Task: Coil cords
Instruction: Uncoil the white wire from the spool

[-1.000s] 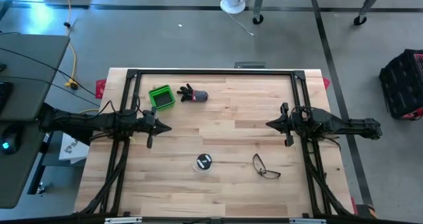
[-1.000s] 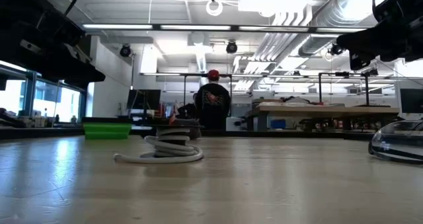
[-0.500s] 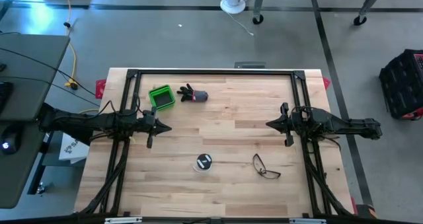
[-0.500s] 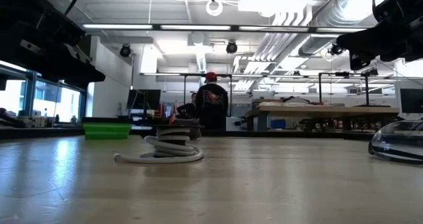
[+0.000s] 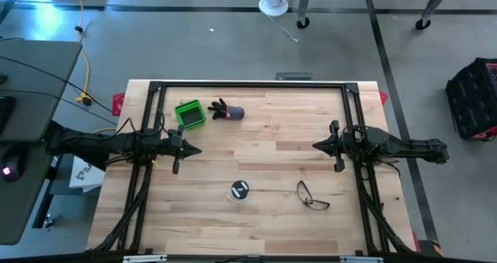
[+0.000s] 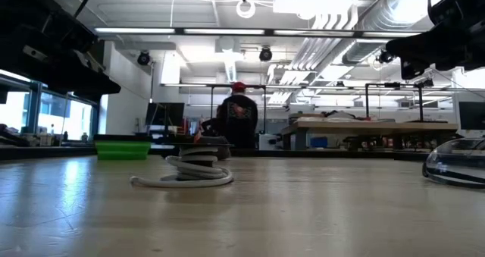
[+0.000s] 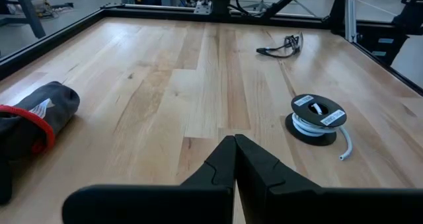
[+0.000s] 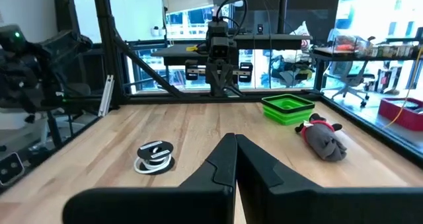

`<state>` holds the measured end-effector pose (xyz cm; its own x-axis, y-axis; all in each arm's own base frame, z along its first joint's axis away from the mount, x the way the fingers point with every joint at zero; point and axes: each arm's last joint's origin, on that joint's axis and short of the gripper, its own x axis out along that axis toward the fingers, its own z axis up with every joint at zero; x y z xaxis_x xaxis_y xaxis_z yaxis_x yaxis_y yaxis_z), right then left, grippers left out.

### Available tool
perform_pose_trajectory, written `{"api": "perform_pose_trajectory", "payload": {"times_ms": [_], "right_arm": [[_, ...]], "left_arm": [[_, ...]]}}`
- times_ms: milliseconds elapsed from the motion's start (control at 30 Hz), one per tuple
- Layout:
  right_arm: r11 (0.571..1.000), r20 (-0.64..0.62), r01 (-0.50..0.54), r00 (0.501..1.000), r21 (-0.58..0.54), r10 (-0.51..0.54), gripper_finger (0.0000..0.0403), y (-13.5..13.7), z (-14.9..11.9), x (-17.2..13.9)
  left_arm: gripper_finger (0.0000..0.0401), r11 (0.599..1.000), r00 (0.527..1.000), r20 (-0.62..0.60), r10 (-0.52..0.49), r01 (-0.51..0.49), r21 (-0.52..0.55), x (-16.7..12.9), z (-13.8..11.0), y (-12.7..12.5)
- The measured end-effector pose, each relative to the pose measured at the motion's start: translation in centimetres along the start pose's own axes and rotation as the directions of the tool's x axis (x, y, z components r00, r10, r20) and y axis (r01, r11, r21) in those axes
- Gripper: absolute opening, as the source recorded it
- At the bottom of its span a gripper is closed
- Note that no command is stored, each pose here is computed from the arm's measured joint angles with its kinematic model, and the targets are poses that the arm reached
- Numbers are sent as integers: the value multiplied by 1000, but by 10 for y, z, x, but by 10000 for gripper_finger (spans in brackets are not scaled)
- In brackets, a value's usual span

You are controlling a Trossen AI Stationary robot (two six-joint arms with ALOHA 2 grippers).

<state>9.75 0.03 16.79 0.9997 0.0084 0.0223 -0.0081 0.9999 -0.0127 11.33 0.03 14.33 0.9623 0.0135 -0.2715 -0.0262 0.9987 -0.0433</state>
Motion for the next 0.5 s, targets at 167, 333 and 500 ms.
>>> {"api": "perform_pose_trajectory", "payload": {"times_ms": [167, 333, 500], "right_arm": [[996, 119, -10, 993, 89, -1, 0, 0, 12, -1], [842, 640, -238, 753, 484, -155, 0, -5, 65, -23], [875, 668, -282, 742, 393, -61, 0, -3, 133, -32]], "left_arm": [[1, 1000, 1000, 0, 0, 0, 0, 0, 0, 0], [1, 1000, 1000, 0, 0, 0, 0, 0, 0, 0], [1, 1000, 1000, 1, 0, 0, 0, 0, 0, 0]]}}
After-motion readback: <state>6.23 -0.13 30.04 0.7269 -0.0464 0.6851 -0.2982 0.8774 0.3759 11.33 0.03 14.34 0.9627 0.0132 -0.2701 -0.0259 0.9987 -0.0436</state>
